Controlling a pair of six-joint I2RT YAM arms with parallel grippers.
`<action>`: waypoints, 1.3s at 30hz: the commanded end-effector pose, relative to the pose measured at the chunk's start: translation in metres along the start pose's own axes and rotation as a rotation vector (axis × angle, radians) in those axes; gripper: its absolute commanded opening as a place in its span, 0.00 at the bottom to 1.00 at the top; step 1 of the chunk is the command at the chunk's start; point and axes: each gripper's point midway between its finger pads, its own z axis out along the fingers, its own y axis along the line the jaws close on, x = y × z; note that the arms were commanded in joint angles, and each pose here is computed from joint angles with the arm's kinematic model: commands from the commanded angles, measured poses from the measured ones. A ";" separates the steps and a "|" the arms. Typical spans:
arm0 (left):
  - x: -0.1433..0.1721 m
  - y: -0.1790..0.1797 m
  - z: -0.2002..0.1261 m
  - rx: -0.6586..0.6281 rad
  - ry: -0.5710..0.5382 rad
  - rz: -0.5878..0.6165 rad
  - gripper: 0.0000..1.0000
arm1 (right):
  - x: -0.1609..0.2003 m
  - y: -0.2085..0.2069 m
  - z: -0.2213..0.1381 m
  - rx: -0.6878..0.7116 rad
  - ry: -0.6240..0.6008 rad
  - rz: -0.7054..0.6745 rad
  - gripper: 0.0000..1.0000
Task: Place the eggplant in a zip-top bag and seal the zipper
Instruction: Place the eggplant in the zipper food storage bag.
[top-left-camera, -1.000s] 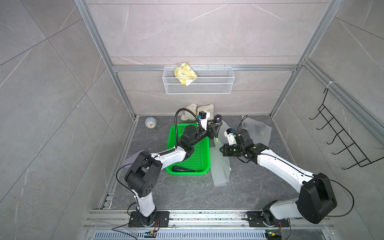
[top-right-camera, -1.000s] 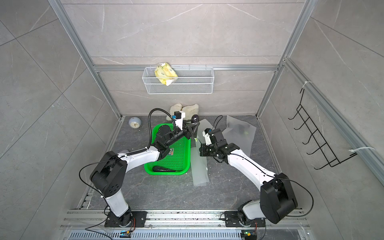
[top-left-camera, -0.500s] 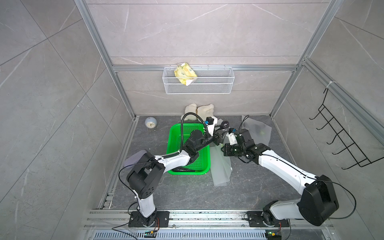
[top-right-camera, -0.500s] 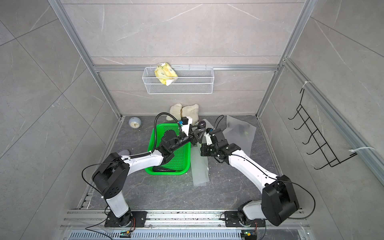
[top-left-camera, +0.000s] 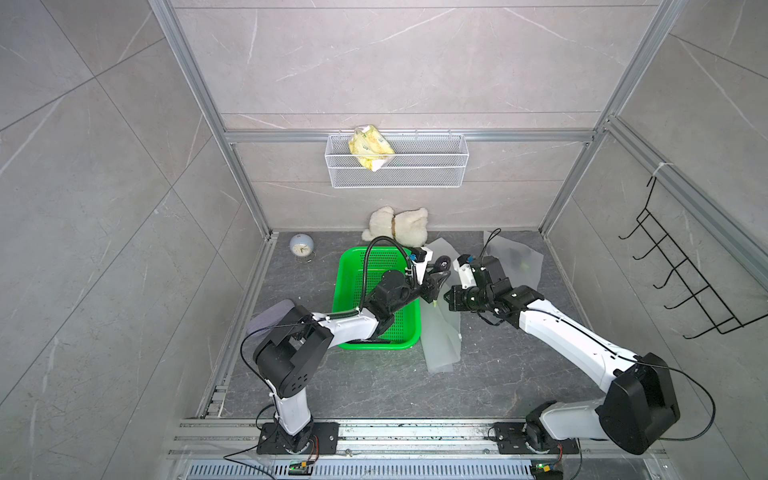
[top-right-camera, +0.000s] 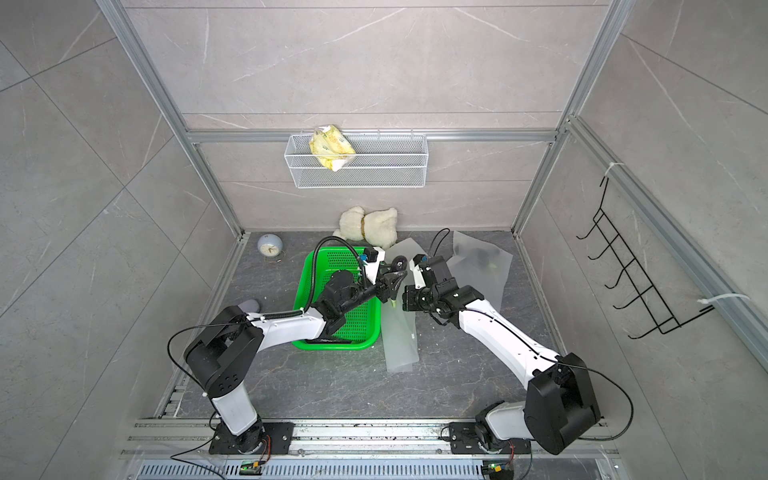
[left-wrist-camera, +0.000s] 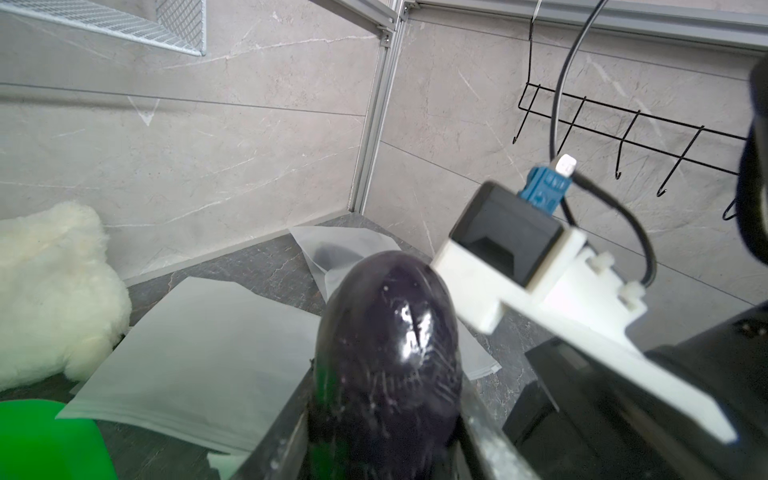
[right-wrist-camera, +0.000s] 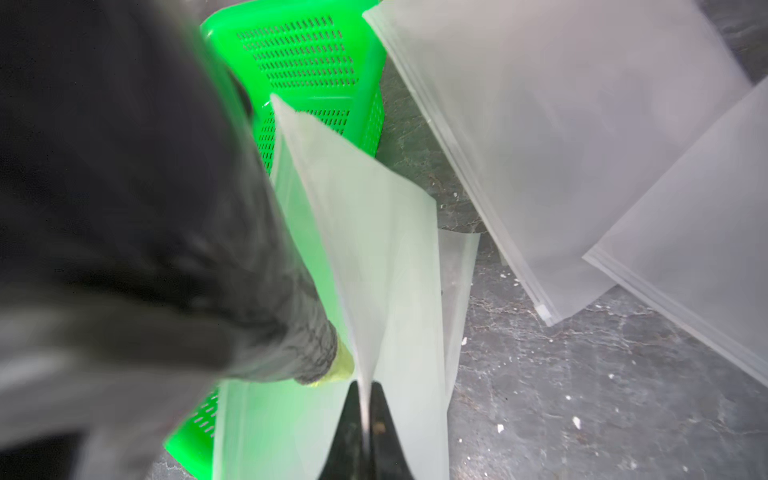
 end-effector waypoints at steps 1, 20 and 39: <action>-0.022 -0.007 -0.005 0.008 -0.091 0.029 0.41 | -0.025 0.004 -0.023 0.016 -0.075 -0.028 0.00; -0.041 -0.022 -0.016 0.053 -0.110 0.047 0.78 | -0.045 0.006 -0.038 0.025 -0.116 -0.056 0.00; -0.082 -0.007 -0.056 -0.036 -0.004 0.112 0.84 | -0.068 0.022 -0.070 -0.115 -0.193 -0.011 0.00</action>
